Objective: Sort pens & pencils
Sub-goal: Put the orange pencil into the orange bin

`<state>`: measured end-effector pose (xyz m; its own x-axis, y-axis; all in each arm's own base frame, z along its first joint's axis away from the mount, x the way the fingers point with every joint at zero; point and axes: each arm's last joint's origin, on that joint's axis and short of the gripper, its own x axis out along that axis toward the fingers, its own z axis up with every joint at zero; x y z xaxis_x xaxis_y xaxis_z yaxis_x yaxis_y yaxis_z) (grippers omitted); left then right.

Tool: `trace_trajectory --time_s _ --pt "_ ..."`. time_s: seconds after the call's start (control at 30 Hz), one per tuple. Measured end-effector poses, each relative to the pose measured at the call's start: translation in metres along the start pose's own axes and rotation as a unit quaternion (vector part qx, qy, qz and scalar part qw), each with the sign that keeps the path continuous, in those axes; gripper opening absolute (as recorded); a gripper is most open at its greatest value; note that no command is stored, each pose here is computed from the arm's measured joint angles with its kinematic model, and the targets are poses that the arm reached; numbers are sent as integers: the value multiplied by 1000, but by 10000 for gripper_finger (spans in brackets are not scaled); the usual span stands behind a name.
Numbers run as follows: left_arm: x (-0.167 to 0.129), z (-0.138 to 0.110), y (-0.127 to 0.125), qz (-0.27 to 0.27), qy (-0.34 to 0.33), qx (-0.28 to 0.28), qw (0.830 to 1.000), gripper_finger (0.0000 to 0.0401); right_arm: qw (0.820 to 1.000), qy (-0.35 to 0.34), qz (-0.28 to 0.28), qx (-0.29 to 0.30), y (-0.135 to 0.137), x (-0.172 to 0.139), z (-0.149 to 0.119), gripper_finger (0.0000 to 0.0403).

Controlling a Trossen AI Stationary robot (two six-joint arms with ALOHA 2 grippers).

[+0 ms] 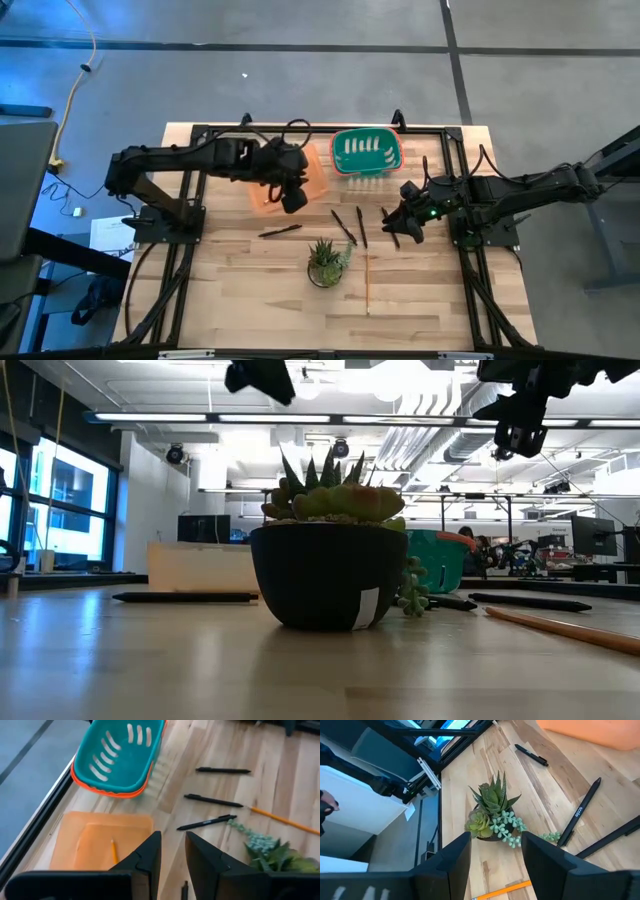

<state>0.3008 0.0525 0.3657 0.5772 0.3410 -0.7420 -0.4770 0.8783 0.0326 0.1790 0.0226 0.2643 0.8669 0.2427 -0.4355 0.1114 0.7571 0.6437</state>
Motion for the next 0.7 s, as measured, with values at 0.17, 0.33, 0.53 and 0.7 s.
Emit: trace_trajectory --time_s 0.17,0.33,0.53,0.7 --pt "-17 -5 -14 3 -21 2 1000 76 1000 3 3 -10 0 0 0 165" --pt "-29 -12 -25 21 -27 18 999 76 1000 3 3 -4 0 0 0 165" --pt "-32 -17 -24 41 -15 35 998 76 1000 8 -3 -9 -1 0 -1 165" --pt "-39 -19 -20 42 -12 57 997 76 999 32 -17 28 -4 0 -5 165"
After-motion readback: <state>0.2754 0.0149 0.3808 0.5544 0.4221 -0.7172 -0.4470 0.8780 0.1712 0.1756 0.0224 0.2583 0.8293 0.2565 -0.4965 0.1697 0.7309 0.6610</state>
